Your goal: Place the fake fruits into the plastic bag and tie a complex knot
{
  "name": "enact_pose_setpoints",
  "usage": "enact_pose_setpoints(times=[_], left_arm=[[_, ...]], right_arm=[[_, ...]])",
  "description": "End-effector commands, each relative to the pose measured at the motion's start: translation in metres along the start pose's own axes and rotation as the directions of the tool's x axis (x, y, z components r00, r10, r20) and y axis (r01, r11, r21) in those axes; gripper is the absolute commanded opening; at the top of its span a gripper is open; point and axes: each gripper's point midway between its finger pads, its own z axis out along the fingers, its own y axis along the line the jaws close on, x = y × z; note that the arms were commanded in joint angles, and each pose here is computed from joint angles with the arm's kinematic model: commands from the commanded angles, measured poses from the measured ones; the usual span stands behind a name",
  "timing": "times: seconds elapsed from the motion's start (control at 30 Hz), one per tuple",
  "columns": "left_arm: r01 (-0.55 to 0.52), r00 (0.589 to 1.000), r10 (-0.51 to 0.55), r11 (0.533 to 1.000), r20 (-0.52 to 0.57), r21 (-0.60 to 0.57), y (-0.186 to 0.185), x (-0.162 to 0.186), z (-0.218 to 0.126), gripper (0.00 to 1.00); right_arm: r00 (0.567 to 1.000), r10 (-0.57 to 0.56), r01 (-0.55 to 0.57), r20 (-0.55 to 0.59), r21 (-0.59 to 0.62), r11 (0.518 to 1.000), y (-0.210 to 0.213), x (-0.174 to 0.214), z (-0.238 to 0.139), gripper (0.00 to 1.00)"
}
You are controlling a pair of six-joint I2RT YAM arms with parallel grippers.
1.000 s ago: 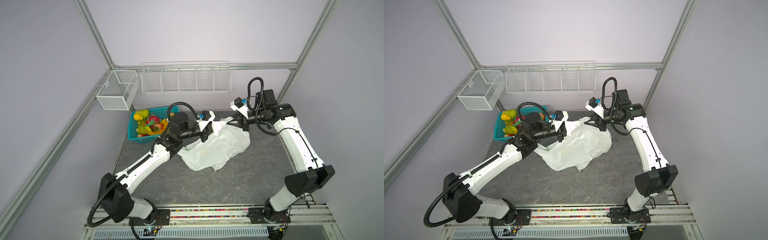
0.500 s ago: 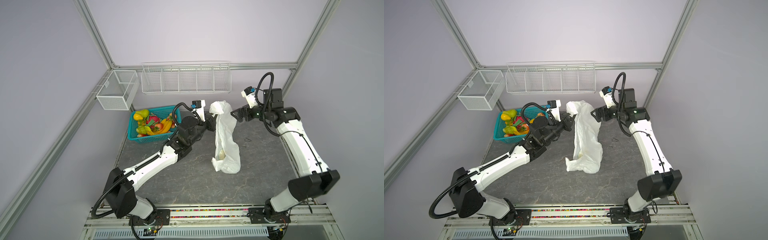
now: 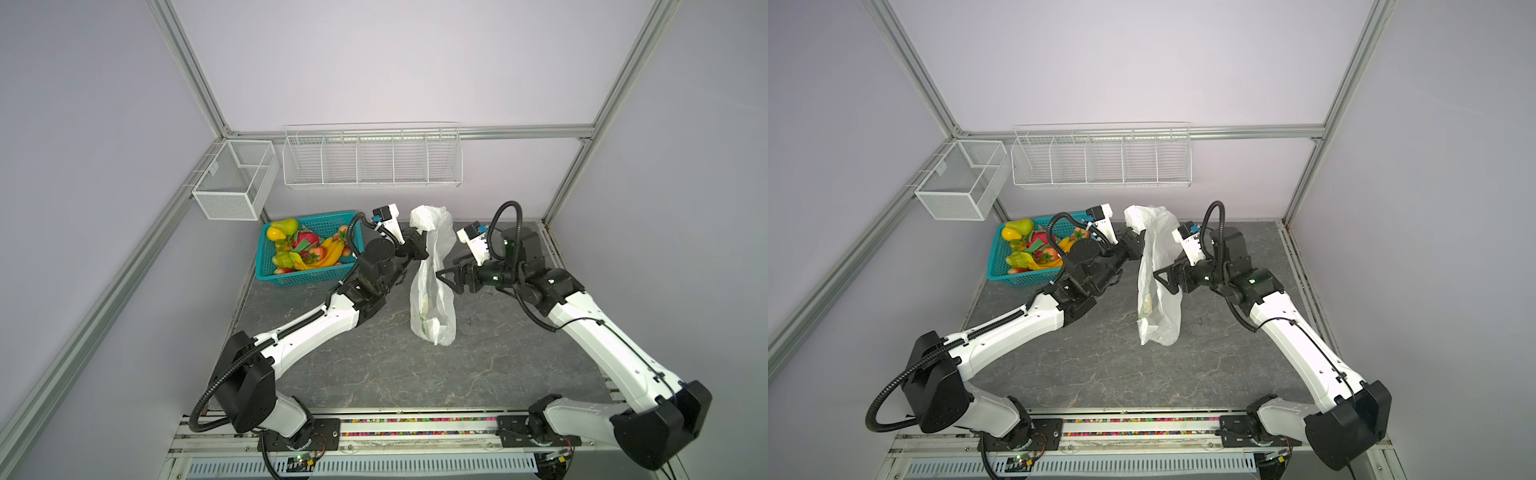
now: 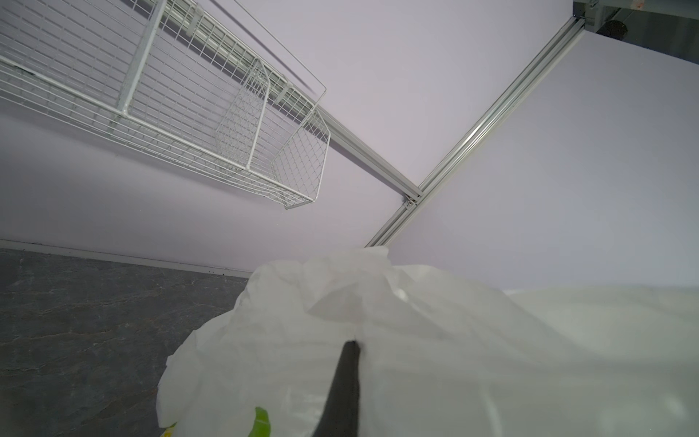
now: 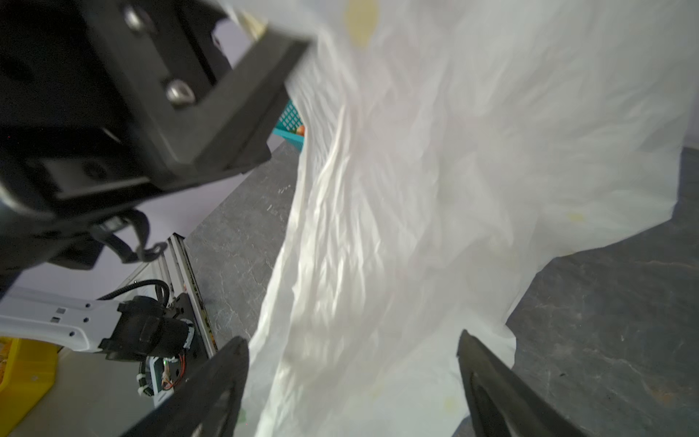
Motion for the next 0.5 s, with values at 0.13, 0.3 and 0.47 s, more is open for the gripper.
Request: enact_pose_setpoints(times=[0.13,0.3,0.47], left_arm=[[0.030,0.999,-0.030,0.999,0.013,-0.020,0.005,0.003,0.001,0.00],[0.018,1.000,-0.018,0.999,0.020,-0.030,0.006,0.001,-0.002,0.00],[0.012,1.000,-0.011,0.999,0.026,-0.039,0.008,-0.001,-0.003,0.00]], right_arm=[[0.999,0.028,-0.028,0.027,-0.009,1.000,0.003,-0.002,0.033,0.92],[0.998,0.049,-0.048,0.042,-0.018,0.999,0.008,-0.002,0.042,0.92],[0.997,0.061,-0.062,0.040,0.016,0.998,0.009,0.001,0.048,0.89]])
